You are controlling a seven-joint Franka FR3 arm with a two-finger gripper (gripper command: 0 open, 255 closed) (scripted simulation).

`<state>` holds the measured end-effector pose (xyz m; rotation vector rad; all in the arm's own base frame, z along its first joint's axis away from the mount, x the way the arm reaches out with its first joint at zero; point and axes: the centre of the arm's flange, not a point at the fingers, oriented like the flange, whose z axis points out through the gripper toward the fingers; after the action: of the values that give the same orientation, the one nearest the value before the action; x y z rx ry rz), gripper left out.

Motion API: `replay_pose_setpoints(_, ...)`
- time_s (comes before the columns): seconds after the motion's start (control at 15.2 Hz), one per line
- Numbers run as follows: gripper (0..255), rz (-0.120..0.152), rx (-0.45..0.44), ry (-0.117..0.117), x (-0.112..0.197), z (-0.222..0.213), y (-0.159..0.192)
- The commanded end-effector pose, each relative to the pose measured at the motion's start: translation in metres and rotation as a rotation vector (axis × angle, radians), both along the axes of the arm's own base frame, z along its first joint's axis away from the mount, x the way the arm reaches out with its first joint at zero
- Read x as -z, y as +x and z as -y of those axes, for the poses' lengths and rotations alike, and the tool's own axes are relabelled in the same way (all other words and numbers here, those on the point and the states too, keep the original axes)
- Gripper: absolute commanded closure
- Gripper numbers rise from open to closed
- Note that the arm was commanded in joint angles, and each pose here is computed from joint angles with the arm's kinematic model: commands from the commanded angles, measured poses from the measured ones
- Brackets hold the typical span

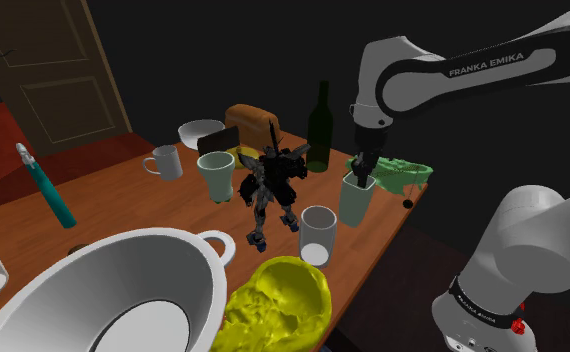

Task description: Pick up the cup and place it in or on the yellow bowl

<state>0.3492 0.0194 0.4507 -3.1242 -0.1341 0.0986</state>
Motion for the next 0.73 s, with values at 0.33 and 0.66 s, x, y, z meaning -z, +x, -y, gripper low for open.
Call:
replay_pose_setpoints(0.33,255,0.0,0.0,0.0,-0.021,0.0,0.0)
replay_pose_setpoints(0.66,255,0.0,0.0,0.0,-0.047,0.0,0.0)
